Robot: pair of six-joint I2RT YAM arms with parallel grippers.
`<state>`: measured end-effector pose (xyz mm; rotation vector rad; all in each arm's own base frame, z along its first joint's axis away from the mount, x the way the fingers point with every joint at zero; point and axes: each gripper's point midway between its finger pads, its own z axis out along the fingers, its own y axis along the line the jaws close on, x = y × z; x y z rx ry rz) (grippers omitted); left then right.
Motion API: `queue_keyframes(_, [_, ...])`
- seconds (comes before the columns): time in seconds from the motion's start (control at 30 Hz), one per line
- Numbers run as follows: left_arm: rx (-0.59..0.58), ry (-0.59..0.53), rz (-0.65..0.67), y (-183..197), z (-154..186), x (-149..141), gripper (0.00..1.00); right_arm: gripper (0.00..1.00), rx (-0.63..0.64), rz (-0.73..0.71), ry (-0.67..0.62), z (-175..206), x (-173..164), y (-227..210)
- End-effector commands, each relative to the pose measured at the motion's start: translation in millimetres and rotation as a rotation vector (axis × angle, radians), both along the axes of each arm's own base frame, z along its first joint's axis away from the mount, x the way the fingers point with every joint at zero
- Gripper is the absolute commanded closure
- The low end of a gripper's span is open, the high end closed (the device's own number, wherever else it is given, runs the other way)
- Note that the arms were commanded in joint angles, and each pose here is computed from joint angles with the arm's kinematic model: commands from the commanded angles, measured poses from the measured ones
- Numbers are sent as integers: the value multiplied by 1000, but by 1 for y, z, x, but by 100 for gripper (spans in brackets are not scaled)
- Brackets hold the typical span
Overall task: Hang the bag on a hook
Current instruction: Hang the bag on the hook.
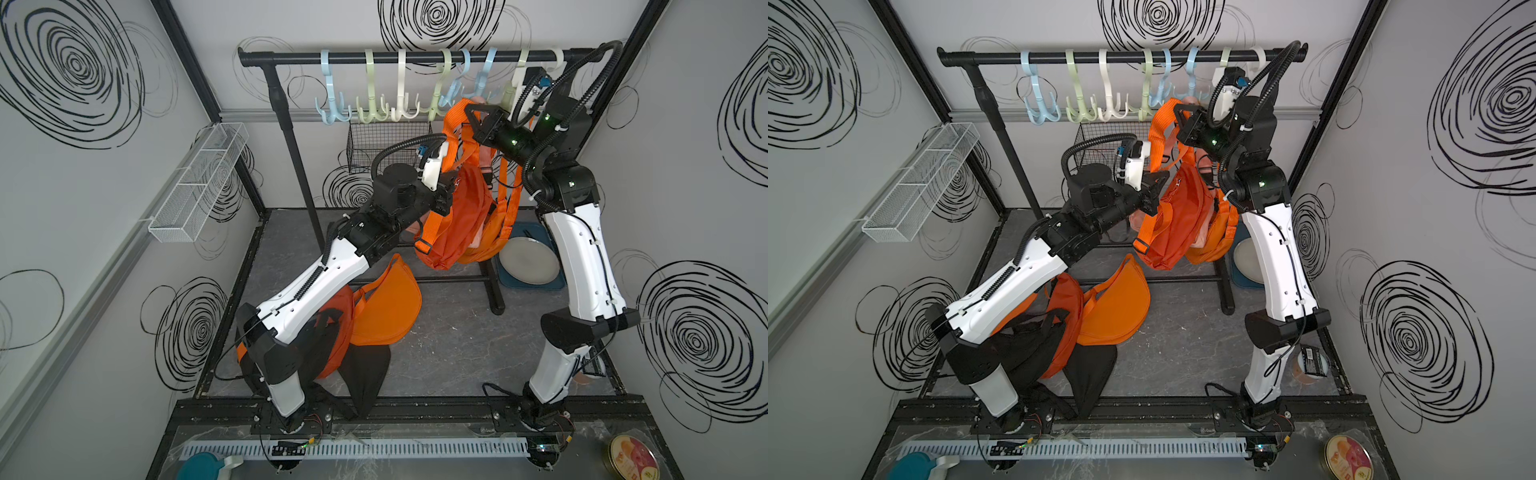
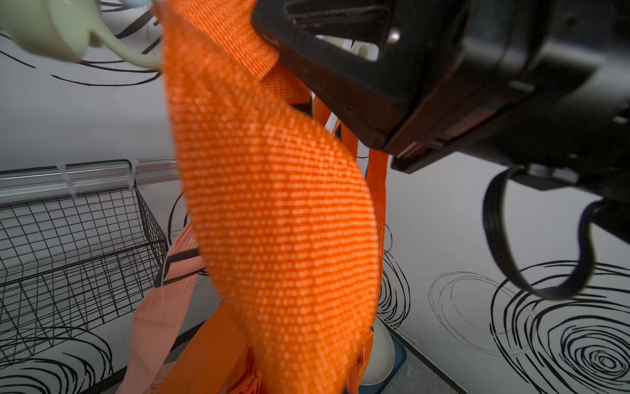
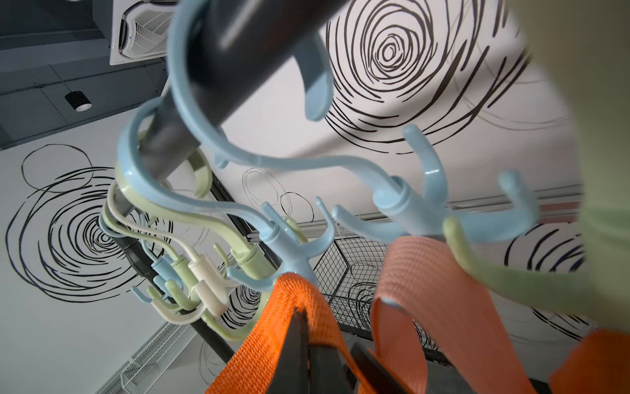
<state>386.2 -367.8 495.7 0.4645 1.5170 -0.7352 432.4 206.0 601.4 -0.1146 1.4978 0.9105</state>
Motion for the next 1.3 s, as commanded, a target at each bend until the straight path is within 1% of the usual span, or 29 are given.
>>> queue_keyframes(0.0, [-88, -86, -1, 15, 41, -14, 100, 100, -17, -15, -15, 9, -22, -11])
queue_keyframes(0.13, [-96, -83, -13, 12, 42, -14, 100, 100, -32, -47, -12, 10, -28, -19])
queue_keyframes(0.27, [-117, -86, -28, 7, 48, -13, 100, 100, -22, -33, -25, 16, -34, -18])
queue_keyframes(0.43, [-151, -88, -53, -3, 58, -12, 100, 100, 4, -7, -79, 33, -39, -15])
queue_keyframes(0.6, [-176, -74, -85, -21, 56, -12, 100, 100, 19, -29, -120, 45, -36, -18])
queue_keyframes(0.67, [-185, -72, -84, -24, 55, -12, 100, 100, 27, -16, -133, 47, -36, -15])
queue_keyframes(0.77, [-194, -69, -76, -26, 54, -10, 100, 100, 37, 5, -147, 49, -32, -8])
queue_keyframes(1.03, [-235, -91, -24, -17, 62, -1, 100, 100, 76, 8, -174, 55, -18, -4])
queue_keyframes(1.2, [-244, -95, 0, -12, 62, 3, 100, 100, 73, -47, -189, 53, -5, -8])
queue_keyframes(1.27, [-248, -94, 12, -8, 60, 6, 100, 100, 68, -48, -177, 47, 3, -6])
